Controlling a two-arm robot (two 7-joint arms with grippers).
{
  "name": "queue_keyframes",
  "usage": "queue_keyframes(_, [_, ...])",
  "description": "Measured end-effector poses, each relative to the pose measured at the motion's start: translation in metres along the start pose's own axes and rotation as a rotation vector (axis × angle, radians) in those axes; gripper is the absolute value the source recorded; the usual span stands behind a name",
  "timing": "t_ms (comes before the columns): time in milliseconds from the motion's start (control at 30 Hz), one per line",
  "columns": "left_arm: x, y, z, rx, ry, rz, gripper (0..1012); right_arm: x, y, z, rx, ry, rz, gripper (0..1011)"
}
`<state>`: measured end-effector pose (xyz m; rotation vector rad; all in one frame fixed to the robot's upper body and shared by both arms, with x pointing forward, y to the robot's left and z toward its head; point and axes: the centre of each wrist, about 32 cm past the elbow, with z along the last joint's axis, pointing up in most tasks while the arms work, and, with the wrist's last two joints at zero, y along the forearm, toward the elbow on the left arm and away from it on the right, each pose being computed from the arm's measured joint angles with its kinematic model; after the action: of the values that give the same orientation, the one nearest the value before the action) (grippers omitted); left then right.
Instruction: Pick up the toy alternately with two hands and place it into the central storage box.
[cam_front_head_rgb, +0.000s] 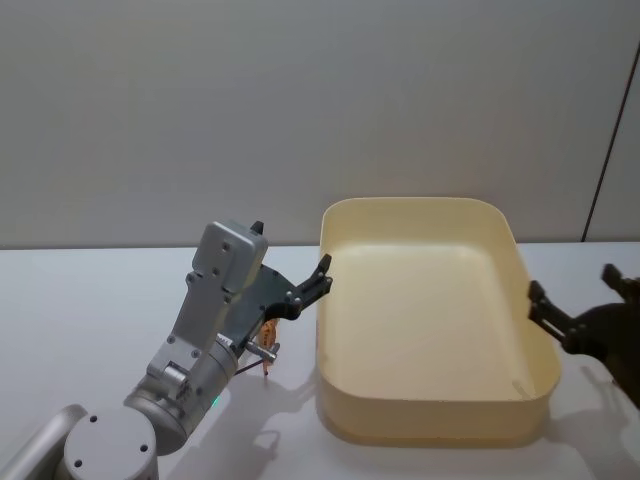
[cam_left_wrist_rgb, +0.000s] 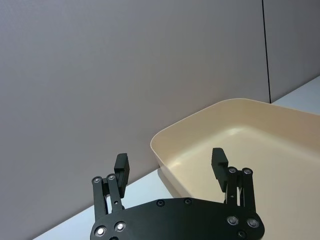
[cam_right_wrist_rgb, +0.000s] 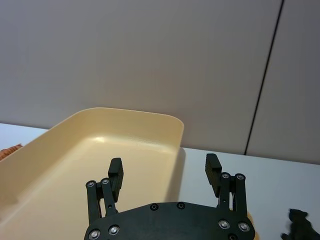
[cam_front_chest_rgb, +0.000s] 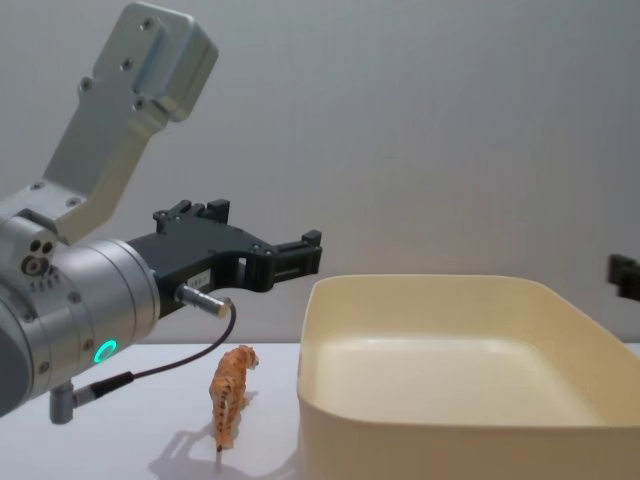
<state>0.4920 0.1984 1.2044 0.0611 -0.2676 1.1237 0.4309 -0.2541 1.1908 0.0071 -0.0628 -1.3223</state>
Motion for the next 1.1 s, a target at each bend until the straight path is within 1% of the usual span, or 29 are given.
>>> queue_keyframes(67, [0.0000, 0.0000, 0.0000, 0.000, 0.000, 0.000, 1001, 0.002, -0.003, 0.000, -0.003, 0.001, -0.015, 1001])
queue_keyframes(167, [0.0000, 0.0000, 0.0000, 0.000, 0.000, 0.000, 1001, 0.010, -0.013, 0.002, -0.014, 0.001, -0.053, 1001])
queue_keyframes(200, [0.0000, 0.0000, 0.0000, 0.000, 0.000, 0.000, 1001, 0.010, -0.013, 0.002, -0.014, 0.001, -0.053, 1001])
queue_keyframes(367, [0.0000, 0.0000, 0.0000, 0.000, 0.000, 0.000, 1001, 0.022, -0.028, 0.002, -0.042, -0.004, -0.110, 1001])
queue_keyframes(433, [0.0000, 0.0000, 0.0000, 0.000, 0.000, 0.000, 1001, 0.024, -0.030, 0.001, -0.046, -0.007, -0.116, 1001])
queue_keyframes(500, [0.0000, 0.0000, 0.0000, 0.000, 0.000, 0.000, 1001, 0.030, -0.036, 0.000, -0.067, -0.012, -0.141, 1001])
queue_keyframes(600, [0.0000, 0.0000, 0.0000, 0.000, 0.000, 0.000, 1001, 0.035, -0.040, -0.001, -0.086, -0.019, -0.155, 1001])
queue_keyframes(667, [0.0000, 0.0000, 0.0000, 0.000, 0.000, 0.000, 1001, 0.038, -0.042, -0.002, -0.098, -0.025, -0.162, 1001])
queue_keyframes(833, [0.0000, 0.0000, 0.0000, 0.000, 0.000, 0.000, 1001, 0.041, -0.042, -0.005, -0.119, -0.032, -0.165, 1001])
queue_keyframes(900, [0.0000, 0.0000, 0.0000, 0.000, 0.000, 0.000, 1001, 0.043, -0.041, -0.007, -0.133, -0.038, -0.161, 1001])
queue_keyframes(1100, [0.0000, 0.0000, 0.0000, 0.000, 0.000, 0.000, 1001, 0.044, -0.034, -0.012, -0.166, -0.046, -0.150, 1001])
